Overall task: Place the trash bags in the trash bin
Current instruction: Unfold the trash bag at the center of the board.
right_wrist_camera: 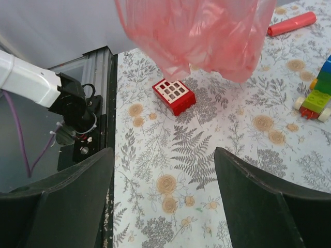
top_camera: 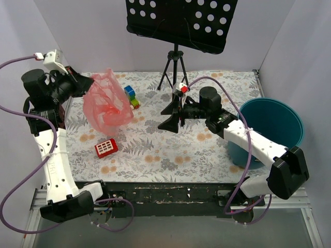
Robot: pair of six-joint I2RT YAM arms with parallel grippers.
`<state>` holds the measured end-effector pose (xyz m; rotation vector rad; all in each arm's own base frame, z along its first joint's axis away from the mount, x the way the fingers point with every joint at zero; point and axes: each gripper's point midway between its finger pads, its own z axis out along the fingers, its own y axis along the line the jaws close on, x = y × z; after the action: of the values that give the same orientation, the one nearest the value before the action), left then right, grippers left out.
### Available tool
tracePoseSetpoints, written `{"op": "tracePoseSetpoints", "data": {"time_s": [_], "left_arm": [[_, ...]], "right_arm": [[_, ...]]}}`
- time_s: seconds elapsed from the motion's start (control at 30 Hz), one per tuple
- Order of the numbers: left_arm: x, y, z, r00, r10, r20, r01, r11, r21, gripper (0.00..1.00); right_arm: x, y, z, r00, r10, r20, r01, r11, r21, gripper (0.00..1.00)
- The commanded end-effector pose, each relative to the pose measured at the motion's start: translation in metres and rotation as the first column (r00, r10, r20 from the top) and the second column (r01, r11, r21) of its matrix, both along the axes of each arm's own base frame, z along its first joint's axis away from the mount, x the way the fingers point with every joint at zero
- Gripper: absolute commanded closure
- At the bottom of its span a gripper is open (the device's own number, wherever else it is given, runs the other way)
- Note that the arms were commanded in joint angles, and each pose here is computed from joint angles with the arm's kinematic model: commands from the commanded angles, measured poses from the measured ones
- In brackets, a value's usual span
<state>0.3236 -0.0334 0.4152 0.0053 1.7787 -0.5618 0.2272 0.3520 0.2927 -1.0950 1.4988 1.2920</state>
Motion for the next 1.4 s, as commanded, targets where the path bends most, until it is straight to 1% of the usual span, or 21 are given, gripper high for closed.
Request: {"op": "tracePoseSetpoints", "data": {"time_s": [0.0, 0.13, 0.2, 0.4, 0.43, 0.53, 0.73, 0.8, 0.97, 1.07, 1.17, 1.23, 1.37], "left_arm": [[-0.007, 0.002, 0.044, 0.997, -0.005, 0.077, 0.011, 0.997, -0.072, 1.00], [-0.009, 0.009, 0.057, 0.995, 0.009, 0.096, -0.001, 0.997, -0.081, 1.00], [-0.011, 0.011, 0.061, 0.995, 0.016, 0.101, -0.007, 0.996, -0.084, 1.00], [-0.018, 0.022, 0.074, 0.991, 0.057, 0.120, -0.045, 0.994, -0.103, 1.00], [-0.019, 0.023, 0.074, 0.991, 0.060, 0.120, -0.048, 0.993, -0.104, 1.00], [-0.023, 0.028, 0.076, 0.990, 0.083, 0.118, -0.070, 0.991, -0.117, 1.00], [-0.026, 0.043, 0.083, 0.983, 0.138, 0.119, -0.119, 0.981, -0.151, 1.00], [-0.027, 0.047, 0.087, 0.980, 0.153, 0.123, -0.134, 0.979, -0.155, 1.00], [-0.029, 0.054, 0.094, 0.974, 0.183, 0.131, -0.160, 0.973, -0.167, 1.00], [-0.029, 0.057, 0.097, 0.972, 0.190, 0.135, -0.165, 0.970, -0.176, 1.00], [-0.030, 0.059, 0.098, 0.971, 0.197, 0.134, -0.171, 0.968, -0.181, 1.00], [-0.031, 0.059, 0.098, 0.972, 0.195, 0.133, -0.170, 0.968, -0.183, 1.00], [-0.033, 0.058, 0.098, 0.972, 0.195, 0.133, -0.170, 0.968, -0.183, 1.00]], "right_arm": [[-0.001, 0.021, 0.030, 0.975, 0.013, 0.221, -0.037, 0.994, 0.105, 0.14], [-0.006, 0.065, 0.037, 0.955, 0.000, 0.296, -0.042, 0.990, 0.136, 0.14], [-0.002, 0.085, 0.040, 0.939, -0.020, 0.343, -0.038, 0.986, 0.162, 0.14], [0.016, 0.131, 0.053, 0.933, -0.053, 0.357, -0.029, 0.975, 0.222, 0.14], [0.018, 0.138, 0.058, 0.938, -0.059, 0.340, -0.025, 0.971, 0.238, 0.15], [0.016, 0.158, 0.068, 0.936, -0.043, 0.350, -0.057, 0.961, 0.271, 0.16], [0.008, 0.197, 0.073, 0.934, 0.005, 0.358, -0.127, 0.939, 0.319, 0.25], [0.002, 0.207, 0.072, 0.932, 0.032, 0.362, -0.158, 0.933, 0.324, 0.28], [-0.011, 0.214, 0.065, 0.936, 0.061, 0.348, -0.181, 0.929, 0.324, 0.31], [-0.019, 0.211, 0.060, 0.935, 0.091, 0.344, -0.208, 0.924, 0.320, 0.31], [-0.020, 0.214, 0.060, 0.934, 0.091, 0.345, -0.211, 0.921, 0.328, 0.29], [-0.018, 0.220, 0.064, 0.937, 0.072, 0.341, -0.194, 0.920, 0.341, 0.27], [-0.026, 0.238, 0.071, 0.933, 0.095, 0.348, -0.226, 0.906, 0.357, 0.28]]}}
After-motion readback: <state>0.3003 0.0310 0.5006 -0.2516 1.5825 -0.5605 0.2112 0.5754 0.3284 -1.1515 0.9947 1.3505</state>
